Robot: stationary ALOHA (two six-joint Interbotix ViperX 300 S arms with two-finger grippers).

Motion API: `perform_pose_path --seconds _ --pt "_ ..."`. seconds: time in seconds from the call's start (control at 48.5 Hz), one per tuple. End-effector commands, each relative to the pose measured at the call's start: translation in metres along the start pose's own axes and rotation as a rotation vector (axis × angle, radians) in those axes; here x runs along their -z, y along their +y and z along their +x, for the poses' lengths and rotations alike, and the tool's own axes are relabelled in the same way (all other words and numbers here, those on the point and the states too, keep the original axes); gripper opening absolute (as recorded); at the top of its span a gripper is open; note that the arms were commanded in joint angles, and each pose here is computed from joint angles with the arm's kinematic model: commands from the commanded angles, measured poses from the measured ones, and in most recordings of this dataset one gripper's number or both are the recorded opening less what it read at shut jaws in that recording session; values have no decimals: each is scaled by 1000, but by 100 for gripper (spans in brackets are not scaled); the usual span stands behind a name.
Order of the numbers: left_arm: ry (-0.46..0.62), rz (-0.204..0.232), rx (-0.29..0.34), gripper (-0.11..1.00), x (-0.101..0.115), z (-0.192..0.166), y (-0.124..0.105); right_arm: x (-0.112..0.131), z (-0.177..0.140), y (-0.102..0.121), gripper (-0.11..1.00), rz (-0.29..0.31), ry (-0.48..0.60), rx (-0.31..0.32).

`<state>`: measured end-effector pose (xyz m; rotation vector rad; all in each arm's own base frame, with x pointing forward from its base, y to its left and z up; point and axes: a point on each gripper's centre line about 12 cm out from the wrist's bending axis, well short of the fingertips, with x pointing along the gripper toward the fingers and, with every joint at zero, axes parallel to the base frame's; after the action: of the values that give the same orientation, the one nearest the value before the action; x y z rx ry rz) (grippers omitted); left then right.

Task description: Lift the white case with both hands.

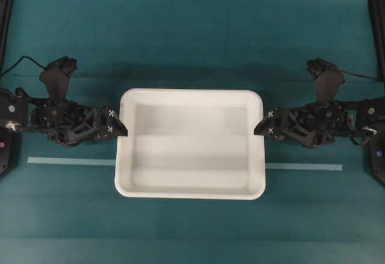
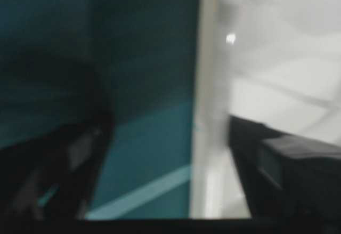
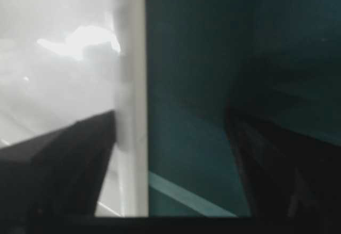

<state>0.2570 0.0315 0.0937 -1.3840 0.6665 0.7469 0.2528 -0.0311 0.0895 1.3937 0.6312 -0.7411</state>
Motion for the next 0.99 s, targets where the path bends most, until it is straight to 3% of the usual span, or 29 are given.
perform_pose_path --seconds 0.0,0.289,0.454,0.598,0.743,0.805,0.97 --pt "-7 8 21 98 -3 -2 -5 -1 0 7 84 -3 -3 -17" --pt "-29 60 143 95 -6 -26 -27 -9 -17 24 84 -46 -10 -37" --pt "-58 134 256 95 -8 -52 -45 -16 -41 50 85 -117 -34 -121" --pt "-94 211 355 95 -10 -77 -60 -20 -66 68 85 -239 -54 -167" --pt "-150 350 459 95 -10 -107 -74 -21 -84 79 85 -374 -66 -180" --pt "-174 405 478 95 -11 -119 -76 -21 -90 83 85 -427 -76 -193" --pt "-192 488 464 95 -10 -139 -73 -22 -111 95 85 -582 -136 -280"
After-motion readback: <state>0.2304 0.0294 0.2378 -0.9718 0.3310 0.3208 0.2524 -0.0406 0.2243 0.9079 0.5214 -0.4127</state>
